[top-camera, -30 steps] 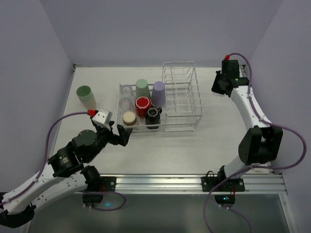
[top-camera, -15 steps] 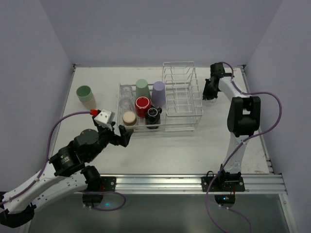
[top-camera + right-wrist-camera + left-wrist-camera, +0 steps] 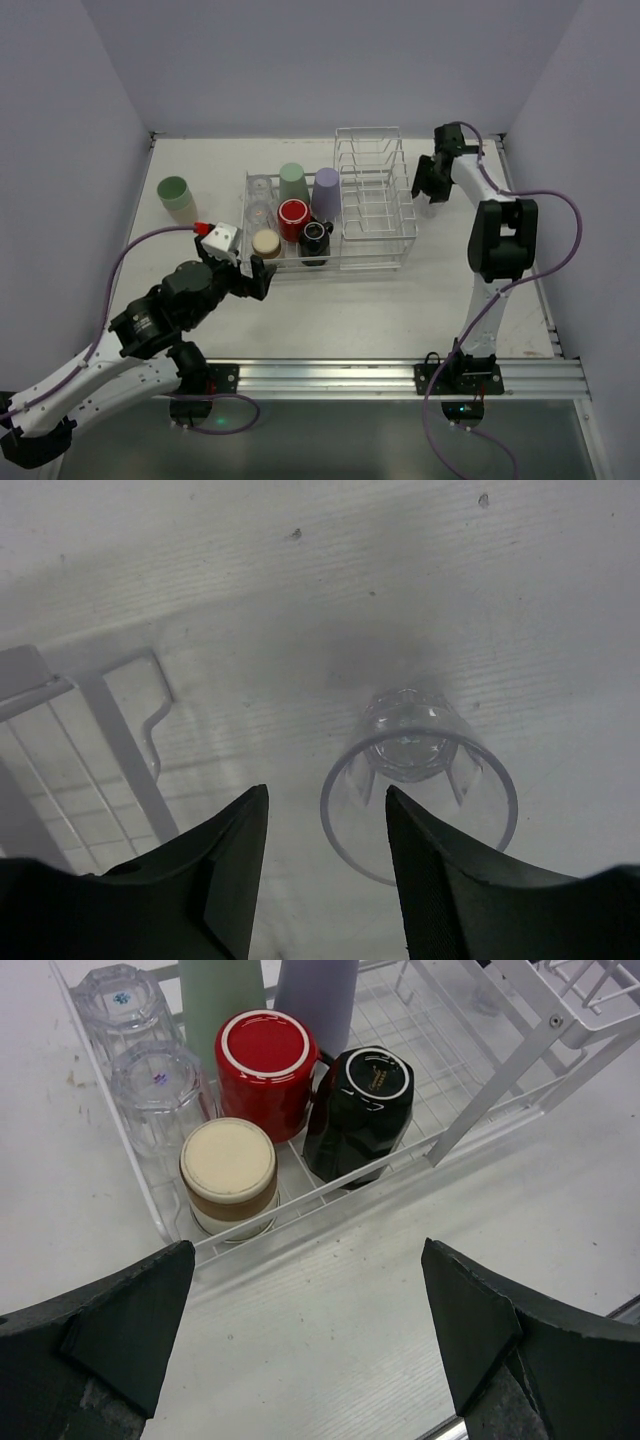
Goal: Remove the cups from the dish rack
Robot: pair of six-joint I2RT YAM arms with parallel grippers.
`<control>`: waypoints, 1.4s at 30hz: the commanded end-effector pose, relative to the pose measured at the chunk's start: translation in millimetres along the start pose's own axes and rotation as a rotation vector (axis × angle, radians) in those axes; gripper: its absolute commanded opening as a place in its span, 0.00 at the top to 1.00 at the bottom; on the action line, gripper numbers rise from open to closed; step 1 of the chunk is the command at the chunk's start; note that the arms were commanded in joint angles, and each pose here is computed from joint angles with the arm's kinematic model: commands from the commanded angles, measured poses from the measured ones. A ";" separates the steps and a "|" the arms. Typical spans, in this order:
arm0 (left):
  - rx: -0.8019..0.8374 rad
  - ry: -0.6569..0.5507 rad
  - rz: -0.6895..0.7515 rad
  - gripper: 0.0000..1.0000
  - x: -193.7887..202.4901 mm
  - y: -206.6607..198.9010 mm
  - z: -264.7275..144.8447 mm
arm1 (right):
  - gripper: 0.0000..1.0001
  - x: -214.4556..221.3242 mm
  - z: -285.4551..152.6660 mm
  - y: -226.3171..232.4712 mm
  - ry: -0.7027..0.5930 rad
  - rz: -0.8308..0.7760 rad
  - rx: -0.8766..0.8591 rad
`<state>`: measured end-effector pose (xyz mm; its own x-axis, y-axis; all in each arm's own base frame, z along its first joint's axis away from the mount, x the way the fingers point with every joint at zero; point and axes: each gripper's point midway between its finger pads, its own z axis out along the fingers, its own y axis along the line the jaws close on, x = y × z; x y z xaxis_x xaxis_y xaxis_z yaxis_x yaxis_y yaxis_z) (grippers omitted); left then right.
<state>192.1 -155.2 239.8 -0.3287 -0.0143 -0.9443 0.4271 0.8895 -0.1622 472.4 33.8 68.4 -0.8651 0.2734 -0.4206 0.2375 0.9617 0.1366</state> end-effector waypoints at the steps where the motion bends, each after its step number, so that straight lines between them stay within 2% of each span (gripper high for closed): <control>1: -0.037 0.016 0.032 0.00 2.8 6.2 5.5 | 0.46 -40.0 -61.9 22.0 -0.163 0.007 -0.114; 5: -0.098 0.037 0.033 0.00 5.6 13.4 11.4 | 0.43 -47.7 -104.6 35.6 -0.299 0.043 -0.219; 6: -0.106 0.041 0.030 0.00 5.4 13.8 12.4 | 0.43 -51.6 -136.2 42.6 -0.369 0.064 -0.277; 7: -0.119 0.062 0.025 0.00 8.1 13.6 15.8 | 0.42 -51.7 -149.8 46.0 -0.408 0.073 -0.312; 8: -0.141 0.072 0.020 0.00 8.7 15.4 17.9 | 0.40 -44.6 -149.7 48.0 -0.441 0.102 -0.351; 9: -0.151 0.082 0.018 0.00 9.4 15.6 19.8 | 0.36 -43.9 -186.1 54.2 -0.524 0.099 -0.422; 12: -0.173 0.116 -0.002 0.00 10.5 10.7 31.7 | 0.35 -21.3 -204.2 59.4 -0.606 0.148 -0.540; 13: -0.163 0.117 -0.008 0.01 9.5 4.4 41.1 | 0.35 -14.5 -234.6 62.4 -0.671 0.142 -0.604; 14: -0.142 0.116 -0.014 0.02 6.9 -2.3 46.4 | 0.35 0.5 -227.8 60.7 -0.669 0.174 -0.629; 16: -0.124 0.117 -0.015 0.03 5.1 -12.8 62.6 | 0.35 14.2 -255.6 60.4 -0.747 0.165 -0.690; 20: -0.105 0.103 0.013 0.07 -4.8 -27.8 90.1 | 0.35 53.7 -262.9 56.5 -0.761 0.146 -0.748; 25: -0.061 0.092 0.030 0.04 -11.8 -47.4 122.6 | 0.34 86.7 -270.5 52.8 -0.773 0.106 -0.792; 30: -0.079 0.126 0.019 0.00 -8.6 -43.0 143.2 | 0.34 95.8 -288.8 49.0 -0.836 0.079 -0.812; 35: -0.033 0.120 -0.007 0.00 -6.0 -39.1 158.3 | 0.32 101.3 -288.4 54.9 -0.818 0.058 -0.854; 40: 0.042 0.067 -0.038 0.00 -2.1 -41.0 165.6 | 0.32 103.3 -285.8 57.4 -0.809 0.052 -0.871; 41: 0.044 0.075 -0.037 0.00 10.0 -38.3 164.9 | 0.32 103.2 -285.3 57.4 -0.807 0.052 -0.870; 42: 0.067 0.034 -0.049 0.00 3.4 -41.8 164.2 | 0.32 103.2 -284.9 57.4 -0.806 0.052 -0.870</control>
<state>309.9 -255.7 179.3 -0.4600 0.0289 -0.8875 0.3969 0.9008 -0.1764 272.0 106.8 277.6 -0.2780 0.5428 -0.7925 -0.3365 0.7178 0.6096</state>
